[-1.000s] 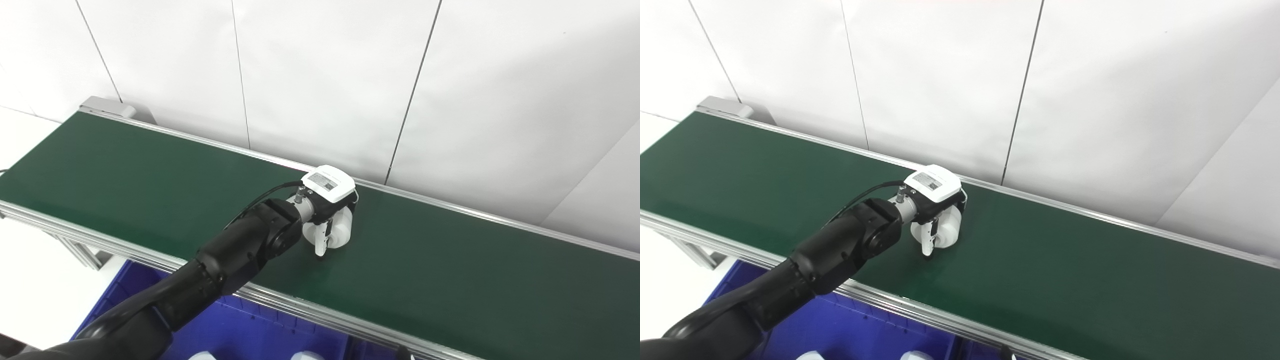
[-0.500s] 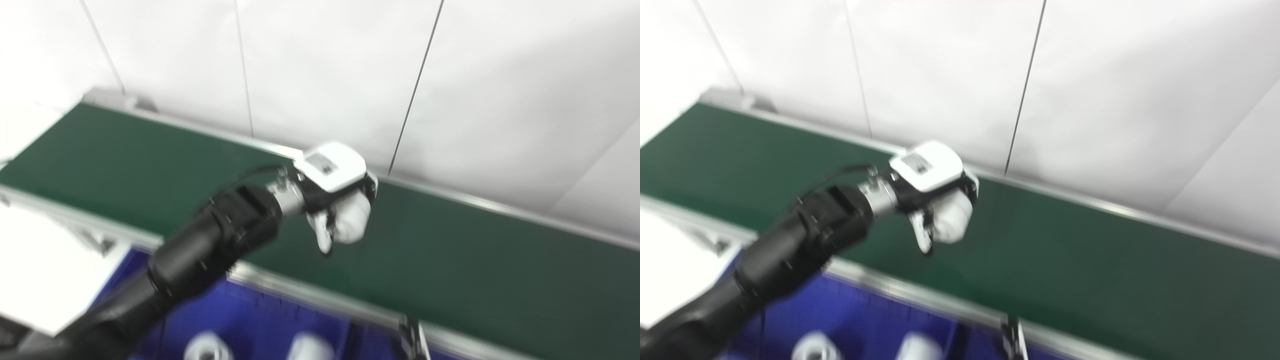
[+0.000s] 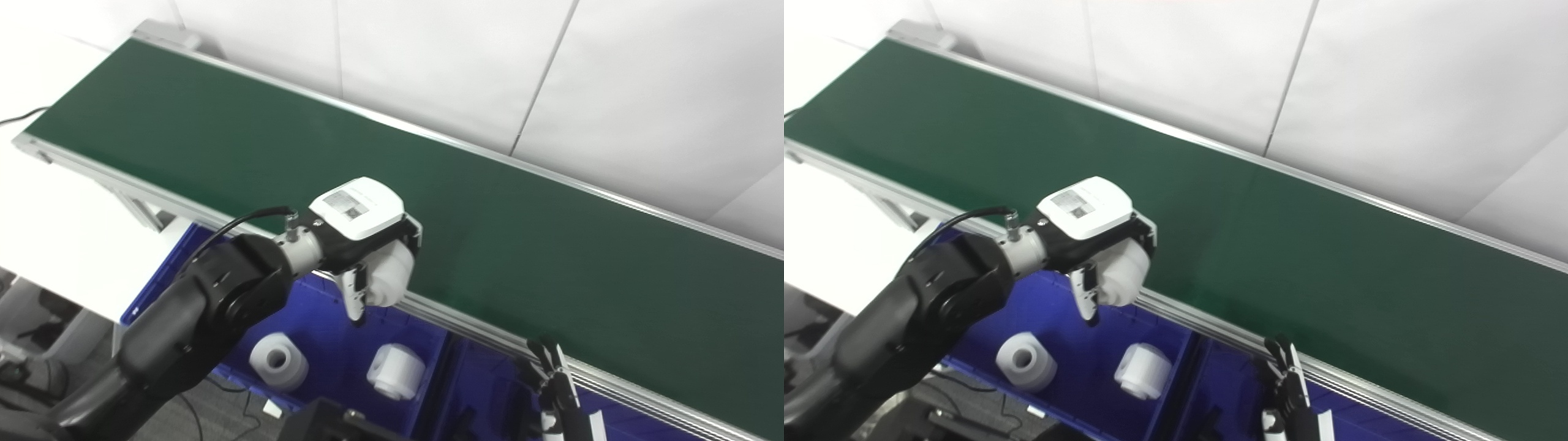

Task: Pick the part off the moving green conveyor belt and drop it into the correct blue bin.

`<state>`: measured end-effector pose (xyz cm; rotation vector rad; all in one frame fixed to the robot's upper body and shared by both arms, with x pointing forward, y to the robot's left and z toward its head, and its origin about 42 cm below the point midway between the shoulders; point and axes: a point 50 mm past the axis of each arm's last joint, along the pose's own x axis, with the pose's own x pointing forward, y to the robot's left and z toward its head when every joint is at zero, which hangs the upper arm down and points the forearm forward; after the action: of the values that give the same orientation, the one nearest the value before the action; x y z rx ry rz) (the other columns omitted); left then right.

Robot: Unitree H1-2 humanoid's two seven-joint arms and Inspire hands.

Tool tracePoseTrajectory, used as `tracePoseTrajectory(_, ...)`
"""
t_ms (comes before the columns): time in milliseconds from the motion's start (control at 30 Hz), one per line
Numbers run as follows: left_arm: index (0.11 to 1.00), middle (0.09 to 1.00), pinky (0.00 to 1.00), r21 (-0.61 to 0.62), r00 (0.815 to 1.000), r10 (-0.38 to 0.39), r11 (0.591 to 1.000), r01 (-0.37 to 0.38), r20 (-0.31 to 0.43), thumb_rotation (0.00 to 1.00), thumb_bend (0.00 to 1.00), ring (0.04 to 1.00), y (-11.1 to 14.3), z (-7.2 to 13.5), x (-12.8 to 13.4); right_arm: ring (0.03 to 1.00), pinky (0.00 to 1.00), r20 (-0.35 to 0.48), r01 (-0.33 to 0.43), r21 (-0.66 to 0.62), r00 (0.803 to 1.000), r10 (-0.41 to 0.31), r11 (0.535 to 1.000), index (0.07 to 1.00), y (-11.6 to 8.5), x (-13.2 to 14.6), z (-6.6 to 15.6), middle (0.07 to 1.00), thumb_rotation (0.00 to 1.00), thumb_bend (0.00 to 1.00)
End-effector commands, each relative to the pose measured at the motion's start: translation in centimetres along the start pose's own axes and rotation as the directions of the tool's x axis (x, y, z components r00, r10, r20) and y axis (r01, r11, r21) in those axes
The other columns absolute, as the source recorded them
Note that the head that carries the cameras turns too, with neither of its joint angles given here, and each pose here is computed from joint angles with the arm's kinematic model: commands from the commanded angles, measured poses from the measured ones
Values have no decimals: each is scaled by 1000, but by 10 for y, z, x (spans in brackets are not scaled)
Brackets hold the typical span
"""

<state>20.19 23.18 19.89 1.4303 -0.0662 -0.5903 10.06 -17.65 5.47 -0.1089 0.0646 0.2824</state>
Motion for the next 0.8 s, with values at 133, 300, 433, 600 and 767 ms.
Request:
tracePoseTrajectory(133,516,430,311,-30,997,3,1000,-6,-74,0,518,381,-27,-13,-20,820,804,32,-10,15,999,10,1000,971,-9,2,6,917,1000,767)
tracePoseTrajectory(300,510,415,286,-2,998,-11,1000,11,-66,0,516,357,-51,-20,-27,819,791,31,-9,14,999,9,1000,960,-11,1,5,917,981,736)
tracePoseTrajectory(433,517,432,299,84,994,-101,991,104,-34,0,509,362,-64,-22,-30,820,789,32,-10,17,999,10,1000,962,-8,2,5,919,971,727)
tracePoseTrajectory(600,530,450,256,105,985,-170,980,171,-18,0,498,354,-74,-22,-32,817,792,35,-7,20,999,6,1000,963,-4,2,5,918,968,733)
tracePoseTrajectory(767,488,494,226,130,981,-192,972,194,-29,0,504,398,-76,-17,-31,810,783,36,-1,13,999,0,1000,964,-3,3,8,915,979,731)
